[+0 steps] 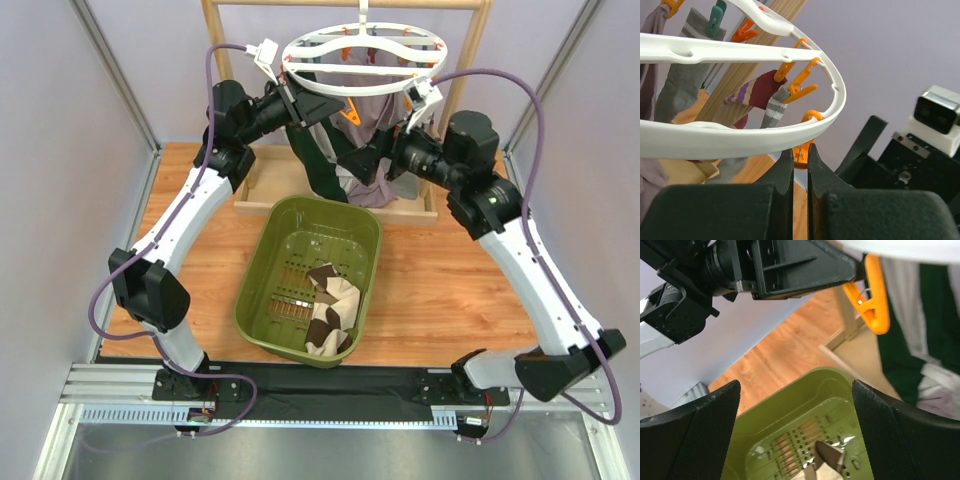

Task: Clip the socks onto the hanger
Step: Open the clamp at the hanger.

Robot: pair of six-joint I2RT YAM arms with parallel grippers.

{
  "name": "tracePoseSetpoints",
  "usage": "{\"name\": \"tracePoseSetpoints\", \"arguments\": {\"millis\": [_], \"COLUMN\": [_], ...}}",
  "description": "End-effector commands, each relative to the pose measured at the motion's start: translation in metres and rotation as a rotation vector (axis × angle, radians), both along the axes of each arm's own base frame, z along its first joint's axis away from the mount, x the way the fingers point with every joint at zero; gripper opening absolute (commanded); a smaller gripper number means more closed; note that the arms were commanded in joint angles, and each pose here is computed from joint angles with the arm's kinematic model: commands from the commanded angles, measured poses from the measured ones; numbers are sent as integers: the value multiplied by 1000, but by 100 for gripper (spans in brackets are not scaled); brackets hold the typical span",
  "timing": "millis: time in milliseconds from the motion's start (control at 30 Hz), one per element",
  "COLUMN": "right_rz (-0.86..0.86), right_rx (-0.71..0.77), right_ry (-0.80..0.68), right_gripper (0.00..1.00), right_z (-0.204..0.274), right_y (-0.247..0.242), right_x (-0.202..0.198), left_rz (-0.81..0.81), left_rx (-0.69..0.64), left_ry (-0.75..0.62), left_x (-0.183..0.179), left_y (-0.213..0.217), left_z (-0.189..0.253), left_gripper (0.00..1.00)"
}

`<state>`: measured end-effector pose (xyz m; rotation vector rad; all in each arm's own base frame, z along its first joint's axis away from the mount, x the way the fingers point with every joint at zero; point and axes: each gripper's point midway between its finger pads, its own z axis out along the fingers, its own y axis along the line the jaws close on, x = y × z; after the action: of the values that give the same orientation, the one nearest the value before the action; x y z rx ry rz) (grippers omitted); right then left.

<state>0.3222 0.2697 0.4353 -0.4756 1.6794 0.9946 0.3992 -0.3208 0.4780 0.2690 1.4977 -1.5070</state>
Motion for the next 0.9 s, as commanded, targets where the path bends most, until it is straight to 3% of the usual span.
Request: {"name": "tracePoseSetpoints", "arguments": {"millis": [0,133,200,467,867], "right_rz": [-125,-107,-65,64,158], "right_rx": [-89,-87,15,225,335], "right_ry": [-97,-100,-101,-60,-100], "right_gripper": [94,90,80,69,60], "right_z": [10,14,23,40,54], "right_y": [-31,-37,-30,-19,-9], "right_x": [4,17,23,50,51], "left_rz": [2,-4,-15,-100,-128], "left_rx": [11,-3,-15,-71,-80], "left_ry": [-65,-67,-62,-55,-40], "left_x": [-14,-17,-20,-32,-29], "left_y": [6,6,7,9,8], "left_z": [21,28,31,41,38], "left_gripper": [0,0,0,0,0]}}
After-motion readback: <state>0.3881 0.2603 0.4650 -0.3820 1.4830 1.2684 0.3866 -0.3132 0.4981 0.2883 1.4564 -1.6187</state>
